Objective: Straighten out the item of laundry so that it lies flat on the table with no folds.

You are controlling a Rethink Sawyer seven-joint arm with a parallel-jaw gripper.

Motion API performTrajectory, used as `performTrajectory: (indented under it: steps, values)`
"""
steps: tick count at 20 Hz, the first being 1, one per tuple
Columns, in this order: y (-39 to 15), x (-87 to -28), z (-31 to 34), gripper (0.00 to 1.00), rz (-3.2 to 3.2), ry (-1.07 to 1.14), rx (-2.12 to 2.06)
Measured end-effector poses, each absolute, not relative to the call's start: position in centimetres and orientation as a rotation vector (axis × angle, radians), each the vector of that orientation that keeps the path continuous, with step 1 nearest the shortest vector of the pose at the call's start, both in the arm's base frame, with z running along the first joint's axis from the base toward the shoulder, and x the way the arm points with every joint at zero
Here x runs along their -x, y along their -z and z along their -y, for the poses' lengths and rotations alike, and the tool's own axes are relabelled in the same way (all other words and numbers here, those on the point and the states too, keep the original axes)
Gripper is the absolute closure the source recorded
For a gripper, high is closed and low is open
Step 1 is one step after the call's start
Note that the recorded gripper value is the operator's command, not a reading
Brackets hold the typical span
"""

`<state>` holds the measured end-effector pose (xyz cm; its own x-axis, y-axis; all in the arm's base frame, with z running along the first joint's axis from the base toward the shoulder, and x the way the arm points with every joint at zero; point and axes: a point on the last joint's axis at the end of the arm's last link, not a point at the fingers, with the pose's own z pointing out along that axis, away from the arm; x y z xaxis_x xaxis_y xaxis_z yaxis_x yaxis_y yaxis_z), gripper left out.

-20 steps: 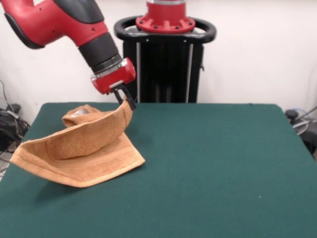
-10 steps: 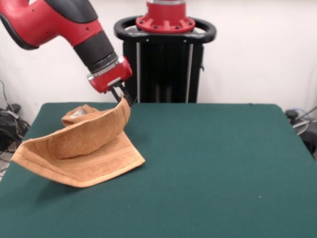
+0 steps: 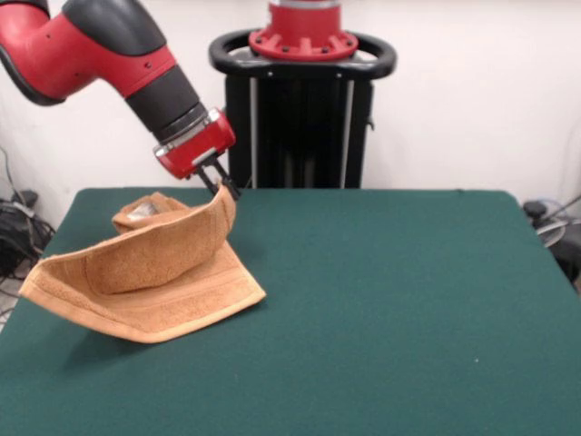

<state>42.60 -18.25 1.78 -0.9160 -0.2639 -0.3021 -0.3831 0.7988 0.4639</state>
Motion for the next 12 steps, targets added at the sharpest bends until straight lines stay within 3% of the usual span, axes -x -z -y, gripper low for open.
performTrajectory:
  steps: [12]
  values:
    - [-1.2,-44.2,20.7,1.0,-2.759,-0.851,0.682]
